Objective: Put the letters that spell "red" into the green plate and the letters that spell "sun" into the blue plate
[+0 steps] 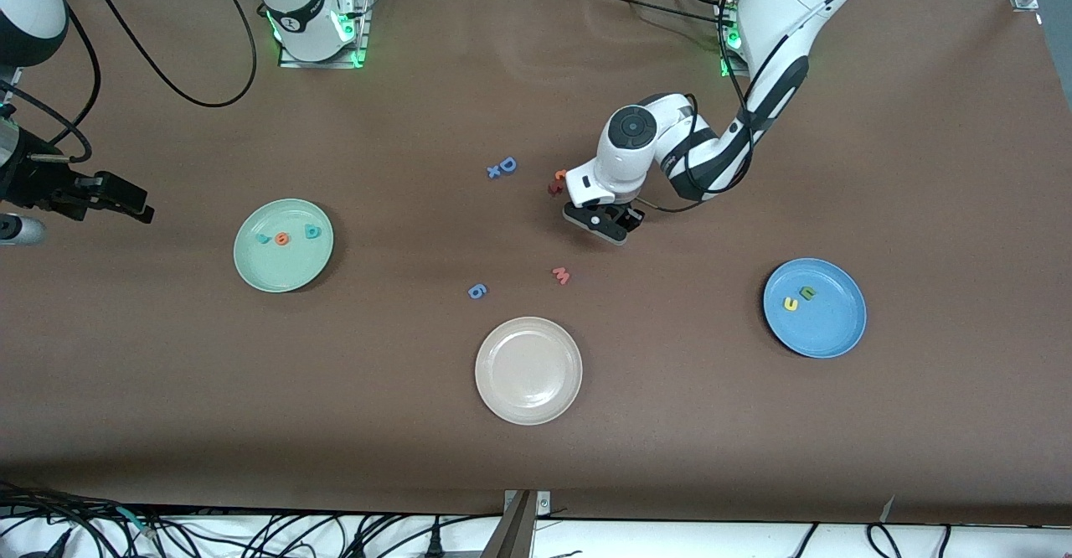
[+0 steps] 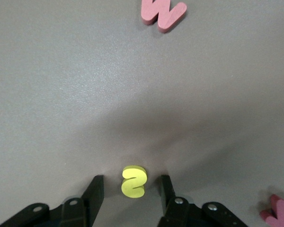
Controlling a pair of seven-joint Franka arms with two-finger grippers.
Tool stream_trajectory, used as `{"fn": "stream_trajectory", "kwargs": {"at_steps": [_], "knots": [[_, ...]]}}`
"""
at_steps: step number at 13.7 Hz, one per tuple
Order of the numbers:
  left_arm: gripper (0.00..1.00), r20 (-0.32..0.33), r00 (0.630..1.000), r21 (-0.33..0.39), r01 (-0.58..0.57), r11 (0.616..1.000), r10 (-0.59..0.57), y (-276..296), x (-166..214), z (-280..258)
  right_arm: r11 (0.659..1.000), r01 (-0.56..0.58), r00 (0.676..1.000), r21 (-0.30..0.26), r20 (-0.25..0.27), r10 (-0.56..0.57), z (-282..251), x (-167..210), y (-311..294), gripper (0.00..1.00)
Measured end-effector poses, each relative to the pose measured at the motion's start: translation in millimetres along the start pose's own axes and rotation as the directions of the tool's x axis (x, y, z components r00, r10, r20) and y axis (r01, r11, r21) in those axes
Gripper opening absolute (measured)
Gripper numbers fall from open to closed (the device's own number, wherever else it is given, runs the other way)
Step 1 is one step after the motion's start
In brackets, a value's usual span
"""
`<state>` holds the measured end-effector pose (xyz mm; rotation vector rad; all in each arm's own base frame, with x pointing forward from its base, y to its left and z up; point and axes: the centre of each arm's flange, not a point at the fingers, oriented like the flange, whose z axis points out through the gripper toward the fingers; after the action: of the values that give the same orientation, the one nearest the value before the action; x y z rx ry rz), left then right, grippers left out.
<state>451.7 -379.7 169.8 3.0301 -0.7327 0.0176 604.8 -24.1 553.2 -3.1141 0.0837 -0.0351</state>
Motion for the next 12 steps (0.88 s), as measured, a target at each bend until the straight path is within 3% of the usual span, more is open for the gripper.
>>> {"fn": "stream_trajectory", "kwargs": {"at_steps": [4, 12], "knots": [[0.50, -0.002, 1.000, 0.000, 0.002, 1.000, -0.002, -0.1, 0.3, -0.8, 1.000, -0.024, 0.999, 0.001, -0.025, 0.024, -0.8, 3.4, -0.2, 1.00], [0.46, -0.003, 1.000, 0.001, 0.006, 1.000, -0.006, -0.4, 0.6, -1.5, 0.999, -0.032, 0.999, 0.001, -0.019, 0.032, 6.0, 5.9, 1.9, 1.00]]}}
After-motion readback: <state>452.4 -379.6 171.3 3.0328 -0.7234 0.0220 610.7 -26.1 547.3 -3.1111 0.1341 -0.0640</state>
